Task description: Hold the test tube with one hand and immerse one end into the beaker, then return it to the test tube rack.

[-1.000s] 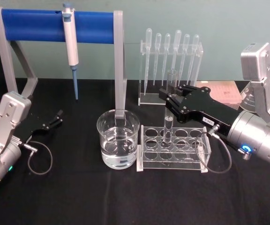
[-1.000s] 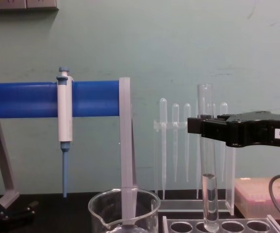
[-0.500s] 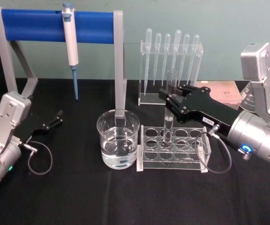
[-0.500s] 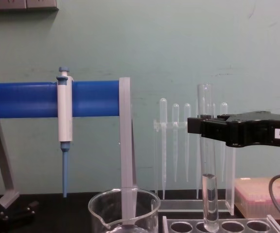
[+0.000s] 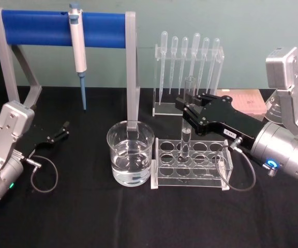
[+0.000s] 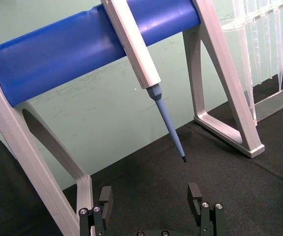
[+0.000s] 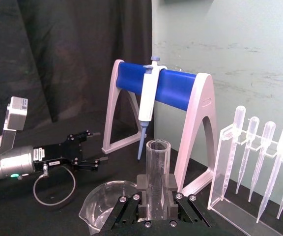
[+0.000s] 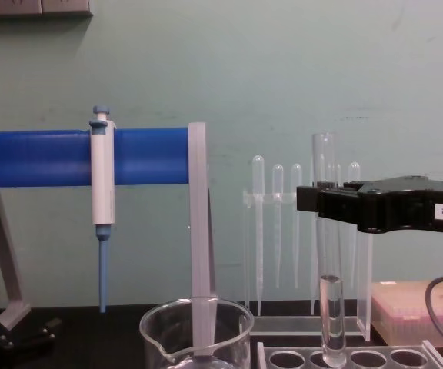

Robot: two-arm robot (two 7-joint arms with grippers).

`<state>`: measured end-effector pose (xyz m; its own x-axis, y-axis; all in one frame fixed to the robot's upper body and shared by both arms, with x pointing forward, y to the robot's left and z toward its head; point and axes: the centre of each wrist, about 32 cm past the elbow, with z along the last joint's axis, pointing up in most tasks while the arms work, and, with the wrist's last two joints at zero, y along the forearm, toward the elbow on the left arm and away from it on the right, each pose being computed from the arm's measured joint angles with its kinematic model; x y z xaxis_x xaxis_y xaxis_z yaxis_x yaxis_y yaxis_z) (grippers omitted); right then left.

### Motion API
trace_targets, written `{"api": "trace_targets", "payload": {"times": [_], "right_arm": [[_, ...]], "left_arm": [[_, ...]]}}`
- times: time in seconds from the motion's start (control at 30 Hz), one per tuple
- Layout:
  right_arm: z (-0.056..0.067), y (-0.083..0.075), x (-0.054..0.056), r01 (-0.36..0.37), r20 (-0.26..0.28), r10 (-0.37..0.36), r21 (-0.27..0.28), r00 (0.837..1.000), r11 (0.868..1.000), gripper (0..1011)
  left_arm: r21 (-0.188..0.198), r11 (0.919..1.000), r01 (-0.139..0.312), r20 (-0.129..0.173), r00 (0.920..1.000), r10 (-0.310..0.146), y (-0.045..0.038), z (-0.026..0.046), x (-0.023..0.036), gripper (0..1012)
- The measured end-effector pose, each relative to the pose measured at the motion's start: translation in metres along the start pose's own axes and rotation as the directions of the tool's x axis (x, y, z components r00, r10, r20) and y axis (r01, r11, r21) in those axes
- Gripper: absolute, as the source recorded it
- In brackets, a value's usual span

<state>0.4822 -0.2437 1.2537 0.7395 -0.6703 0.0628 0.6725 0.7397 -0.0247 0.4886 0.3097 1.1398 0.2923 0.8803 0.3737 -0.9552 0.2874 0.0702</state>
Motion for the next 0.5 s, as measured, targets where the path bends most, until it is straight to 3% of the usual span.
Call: {"api": "trace_targets", "payload": {"times": [0.5], "right_arm": [[0.0, 0.0, 0.0, 0.0, 0.0, 0.0, 0.0, 1.0, 1.0, 225]], "left_arm": [[0.0, 1.0, 0.0, 0.0, 1.0, 0.0, 0.0, 0.0, 0.0, 1000]]}}
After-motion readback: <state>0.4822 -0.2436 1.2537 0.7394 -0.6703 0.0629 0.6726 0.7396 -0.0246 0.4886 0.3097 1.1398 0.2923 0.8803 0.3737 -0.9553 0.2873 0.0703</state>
